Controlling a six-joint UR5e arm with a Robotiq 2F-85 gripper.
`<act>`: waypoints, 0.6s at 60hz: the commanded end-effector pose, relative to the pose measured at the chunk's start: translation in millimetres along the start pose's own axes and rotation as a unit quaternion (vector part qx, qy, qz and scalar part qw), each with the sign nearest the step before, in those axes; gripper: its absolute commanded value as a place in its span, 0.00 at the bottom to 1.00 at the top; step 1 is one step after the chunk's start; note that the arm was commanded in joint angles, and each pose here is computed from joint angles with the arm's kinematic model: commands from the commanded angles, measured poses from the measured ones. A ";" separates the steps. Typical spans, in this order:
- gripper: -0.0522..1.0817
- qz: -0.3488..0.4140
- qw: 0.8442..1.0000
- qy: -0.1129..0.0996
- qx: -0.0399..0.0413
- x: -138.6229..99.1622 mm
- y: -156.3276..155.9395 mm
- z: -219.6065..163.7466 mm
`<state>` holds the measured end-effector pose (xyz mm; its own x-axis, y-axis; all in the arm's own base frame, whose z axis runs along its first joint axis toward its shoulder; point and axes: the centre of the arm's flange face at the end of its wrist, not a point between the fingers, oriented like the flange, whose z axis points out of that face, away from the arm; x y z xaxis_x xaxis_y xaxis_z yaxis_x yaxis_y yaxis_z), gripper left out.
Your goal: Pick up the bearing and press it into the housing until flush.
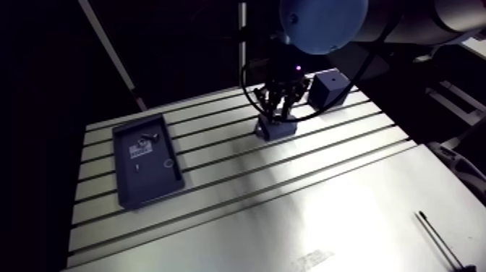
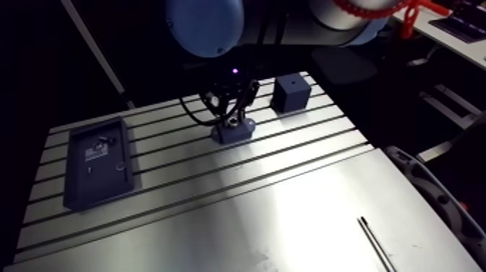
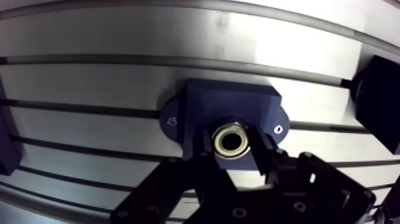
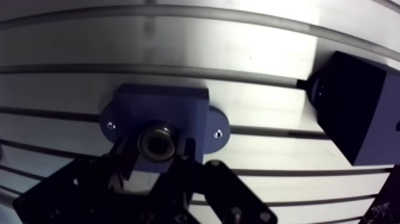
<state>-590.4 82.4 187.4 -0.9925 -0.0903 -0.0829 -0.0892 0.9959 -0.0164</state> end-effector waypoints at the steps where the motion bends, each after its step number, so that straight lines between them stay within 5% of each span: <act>1: 0.59 0.000 1.000 0.001 0.000 0.3 0.1 -0.5; 36: 0.59 0.000 1.000 -0.001 0.001 -1.0 -0.6 1.5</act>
<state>-589.9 82.2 186.9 -0.9924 -0.0909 -0.0835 -0.0897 0.9958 -0.0174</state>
